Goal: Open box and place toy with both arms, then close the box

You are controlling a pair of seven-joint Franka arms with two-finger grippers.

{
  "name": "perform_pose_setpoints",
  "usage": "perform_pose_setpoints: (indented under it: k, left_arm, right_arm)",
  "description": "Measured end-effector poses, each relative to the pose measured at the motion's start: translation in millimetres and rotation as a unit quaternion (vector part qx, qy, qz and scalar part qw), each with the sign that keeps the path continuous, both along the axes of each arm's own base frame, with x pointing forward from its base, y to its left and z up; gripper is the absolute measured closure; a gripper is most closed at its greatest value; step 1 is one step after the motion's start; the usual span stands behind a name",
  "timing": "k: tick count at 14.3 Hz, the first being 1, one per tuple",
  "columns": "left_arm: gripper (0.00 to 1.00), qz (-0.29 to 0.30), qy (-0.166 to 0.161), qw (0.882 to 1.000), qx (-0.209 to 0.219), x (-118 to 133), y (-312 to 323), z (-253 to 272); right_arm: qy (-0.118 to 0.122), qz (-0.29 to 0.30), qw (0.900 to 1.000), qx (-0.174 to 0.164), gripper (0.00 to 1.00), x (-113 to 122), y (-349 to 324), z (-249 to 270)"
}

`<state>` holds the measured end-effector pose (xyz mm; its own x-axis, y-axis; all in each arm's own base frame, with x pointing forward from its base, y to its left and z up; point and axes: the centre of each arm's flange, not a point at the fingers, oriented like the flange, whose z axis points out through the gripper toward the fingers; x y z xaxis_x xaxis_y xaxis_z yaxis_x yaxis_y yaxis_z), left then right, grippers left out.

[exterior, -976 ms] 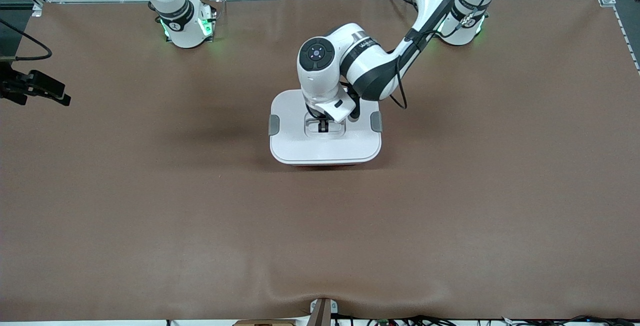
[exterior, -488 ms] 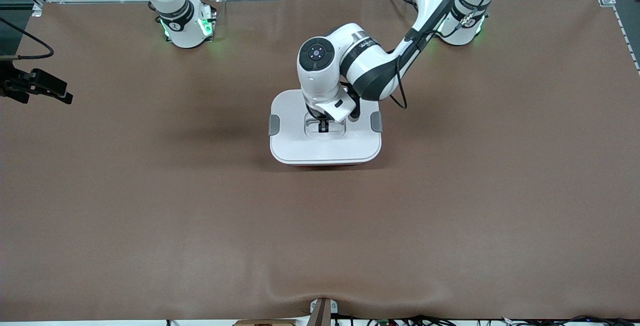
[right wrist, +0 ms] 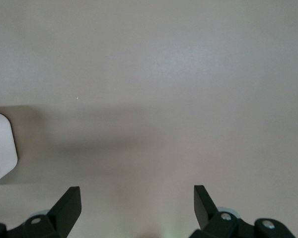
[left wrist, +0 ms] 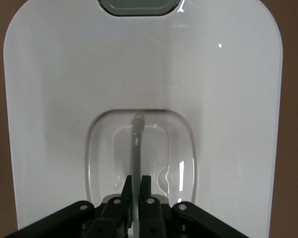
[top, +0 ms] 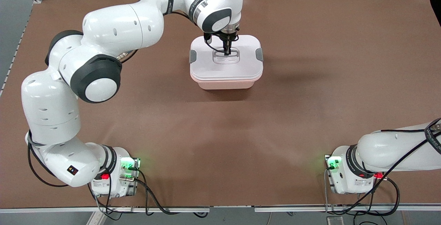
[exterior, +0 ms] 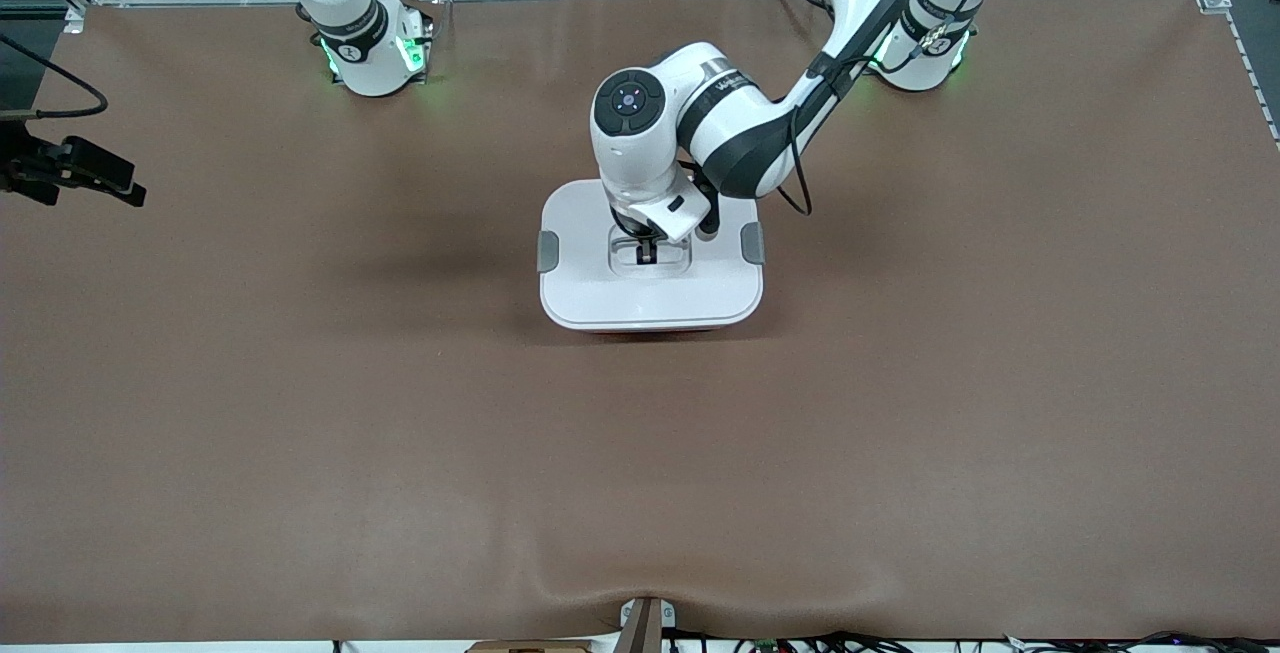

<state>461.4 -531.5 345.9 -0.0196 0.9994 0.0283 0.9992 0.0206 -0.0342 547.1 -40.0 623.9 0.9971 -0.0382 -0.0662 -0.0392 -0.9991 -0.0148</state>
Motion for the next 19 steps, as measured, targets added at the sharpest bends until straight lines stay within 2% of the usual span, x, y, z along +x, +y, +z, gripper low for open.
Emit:
perform_pose_setpoints:
  k: [14, 15, 19]
  left_arm:
    - [0.93, 0.01, 0.003, 1.0, 0.005, -3.8, -1.3, -1.8]
    - [0.89, 0.01, 0.003, 1.0, 0.004, -3.6, -1.3, -1.6]
    - [0.48, 0.01, -0.007, 1.0, -0.005, 5.0, 0.9, 11.8]
  right_arm:
    - [0.0, 0.013, 1.0, 0.001, 0.0, -0.8, 14.6, 2.0]
    - [-0.002, 0.013, 1.0, 0.0, 0.0, -0.3, 14.5, 2.3]
    - [-0.007, 0.013, 1.0, 0.0, 0.0, 0.8, 14.4, 3.2]
